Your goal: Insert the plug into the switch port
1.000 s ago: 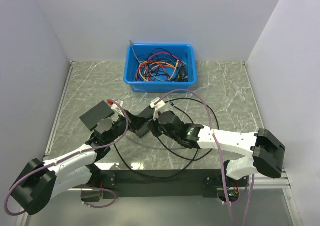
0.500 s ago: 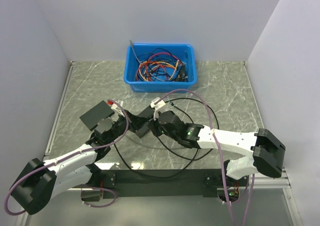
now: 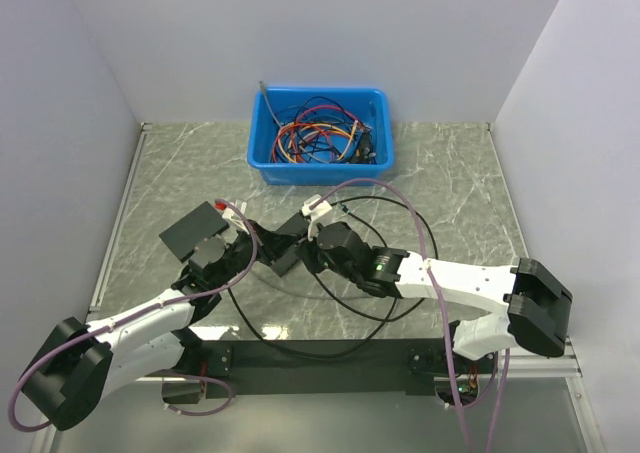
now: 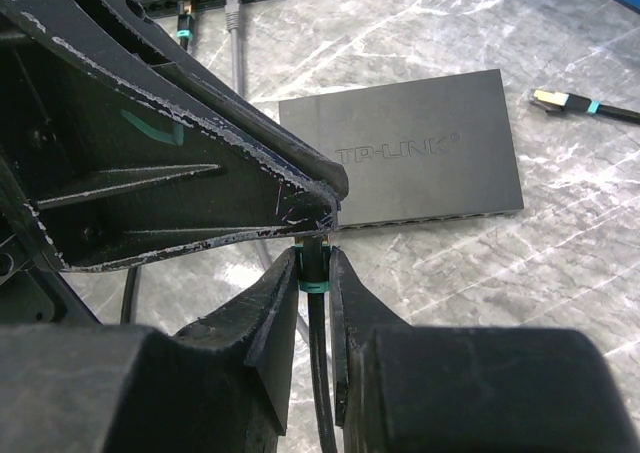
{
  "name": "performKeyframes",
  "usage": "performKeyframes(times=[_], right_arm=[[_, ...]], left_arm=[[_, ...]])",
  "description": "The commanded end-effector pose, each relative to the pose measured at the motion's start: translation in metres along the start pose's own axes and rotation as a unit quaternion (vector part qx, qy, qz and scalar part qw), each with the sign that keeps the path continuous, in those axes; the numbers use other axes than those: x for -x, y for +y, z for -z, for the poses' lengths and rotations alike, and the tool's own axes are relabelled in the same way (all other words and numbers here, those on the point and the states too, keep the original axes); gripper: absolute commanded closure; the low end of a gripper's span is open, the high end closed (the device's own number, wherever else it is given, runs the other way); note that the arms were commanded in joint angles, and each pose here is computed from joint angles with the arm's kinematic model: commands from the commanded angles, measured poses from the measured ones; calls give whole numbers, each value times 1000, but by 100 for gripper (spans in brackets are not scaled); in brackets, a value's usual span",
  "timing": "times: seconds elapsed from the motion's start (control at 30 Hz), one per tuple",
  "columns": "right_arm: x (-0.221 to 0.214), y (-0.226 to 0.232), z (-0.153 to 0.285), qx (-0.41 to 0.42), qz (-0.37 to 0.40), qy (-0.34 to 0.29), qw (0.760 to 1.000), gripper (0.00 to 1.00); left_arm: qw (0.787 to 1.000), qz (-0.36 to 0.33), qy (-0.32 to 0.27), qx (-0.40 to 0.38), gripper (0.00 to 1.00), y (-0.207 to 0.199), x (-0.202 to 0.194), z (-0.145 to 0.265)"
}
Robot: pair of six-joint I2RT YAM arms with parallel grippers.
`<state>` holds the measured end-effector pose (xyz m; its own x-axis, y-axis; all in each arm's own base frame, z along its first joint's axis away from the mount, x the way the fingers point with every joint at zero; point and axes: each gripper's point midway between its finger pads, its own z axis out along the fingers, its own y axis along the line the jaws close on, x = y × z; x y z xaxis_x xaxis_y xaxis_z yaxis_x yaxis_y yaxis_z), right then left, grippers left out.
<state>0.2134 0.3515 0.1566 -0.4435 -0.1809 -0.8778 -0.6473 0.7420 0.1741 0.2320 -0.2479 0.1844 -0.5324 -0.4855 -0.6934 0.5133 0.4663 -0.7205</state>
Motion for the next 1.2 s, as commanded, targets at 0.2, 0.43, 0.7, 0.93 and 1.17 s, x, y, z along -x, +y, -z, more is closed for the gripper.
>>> performKeyframes(times=[0.2, 0.43, 0.7, 0.93, 1.17], right_arm=[[39, 4, 30, 17, -36, -80, 996, 100], [39, 1, 39, 19, -44, -85, 995, 100], [43, 0, 47, 20, -47, -93, 994, 100], [24, -10, 42, -6, -42, -62, 997, 100], [-18, -30, 26, -52, -45, 3, 998, 100]], left_arm=[[999, 3, -25, 43, 94, 15, 8, -4], [997, 20, -8, 73, 92, 34, -5, -10], [992, 30, 4, 119, 91, 54, -13, -14], [986, 26, 6, 163, 48, 71, -10, -13], [976, 22, -34, 215, 25, 93, 31, -2]])
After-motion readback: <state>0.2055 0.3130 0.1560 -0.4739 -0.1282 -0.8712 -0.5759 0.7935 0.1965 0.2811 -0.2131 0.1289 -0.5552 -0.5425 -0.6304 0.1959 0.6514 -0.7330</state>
